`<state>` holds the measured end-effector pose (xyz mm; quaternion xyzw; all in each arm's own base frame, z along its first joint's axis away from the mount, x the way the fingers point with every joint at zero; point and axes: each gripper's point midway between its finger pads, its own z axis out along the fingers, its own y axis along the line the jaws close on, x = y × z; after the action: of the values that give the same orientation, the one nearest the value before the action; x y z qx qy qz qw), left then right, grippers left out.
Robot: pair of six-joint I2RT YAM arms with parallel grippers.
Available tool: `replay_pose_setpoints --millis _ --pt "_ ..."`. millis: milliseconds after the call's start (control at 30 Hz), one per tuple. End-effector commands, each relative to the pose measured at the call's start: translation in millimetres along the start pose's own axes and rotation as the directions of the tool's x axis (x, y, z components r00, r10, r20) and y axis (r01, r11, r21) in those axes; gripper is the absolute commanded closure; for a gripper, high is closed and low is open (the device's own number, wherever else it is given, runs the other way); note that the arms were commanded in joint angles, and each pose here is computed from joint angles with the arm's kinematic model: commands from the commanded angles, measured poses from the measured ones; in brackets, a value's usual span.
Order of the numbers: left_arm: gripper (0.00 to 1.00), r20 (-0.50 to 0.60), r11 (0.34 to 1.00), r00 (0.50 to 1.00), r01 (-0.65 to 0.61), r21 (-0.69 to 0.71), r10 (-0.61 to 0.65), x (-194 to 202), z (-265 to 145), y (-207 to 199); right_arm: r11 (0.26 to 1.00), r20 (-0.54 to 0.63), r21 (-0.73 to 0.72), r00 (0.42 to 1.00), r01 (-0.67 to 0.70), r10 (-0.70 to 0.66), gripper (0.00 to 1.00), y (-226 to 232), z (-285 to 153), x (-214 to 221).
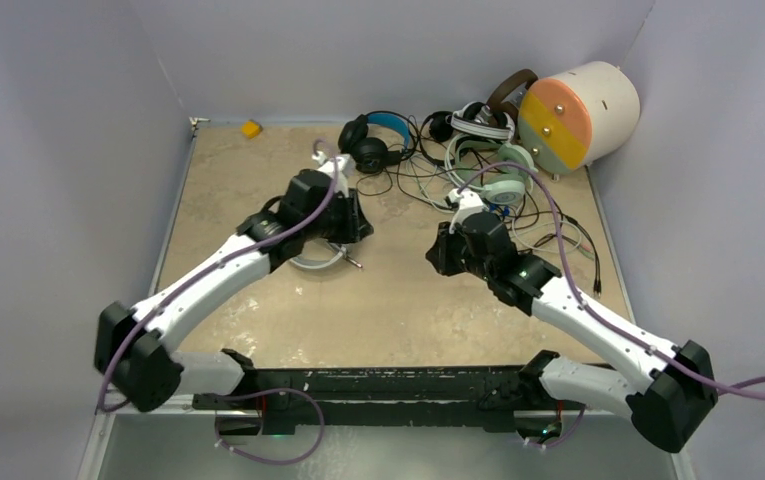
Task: Wrap the headphones
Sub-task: Place the headphones at the center of the board, then move the headphones to the center of the board.
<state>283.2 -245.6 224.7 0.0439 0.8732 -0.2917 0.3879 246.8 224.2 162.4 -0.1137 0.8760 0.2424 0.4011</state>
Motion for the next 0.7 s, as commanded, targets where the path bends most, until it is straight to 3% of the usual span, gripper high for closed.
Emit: replay_pose_setpoints --millis 0,33,267,533,667 --pt "0.93 -0.079 0.986 0.995 -0.054 0.16 0.068 4.4 43.4 -27.9 0.995 0.107 0.091 0.993 0.042 -0.052 0.84 -18.0 -20.0 -16.7" --pt "1.0 -0.105 0.987 0.993 -0.046 0.151 0.062 7.0 53.8 -26.7 0.994 0.12 0.098 0.991 0.042 -0.054 0.84 -20.0 -22.9 -17.8" --pt "1.0 -0.176 1.0 0.984 -0.01 -0.028 0.005 36.4 118.0 17.9 0.988 0.164 0.148 0.984 0.041 -0.066 0.84 -32.0 -36.8 -19.7" --pt "1.0 -0.116 0.952 0.993 -0.04 -0.302 0.005 37.4 154.8 82.0 0.989 0.163 0.143 0.985 0.035 -0.058 0.84 -32.8 -36.0 -15.5" --pt "1.0 -0.059 0.91 0.988 0.108 -0.4 -0.143 25.2 150.8 140.1 0.99 0.157 0.139 0.986 0.034 -0.056 0.84 -31.6 -34.9 -15.6"
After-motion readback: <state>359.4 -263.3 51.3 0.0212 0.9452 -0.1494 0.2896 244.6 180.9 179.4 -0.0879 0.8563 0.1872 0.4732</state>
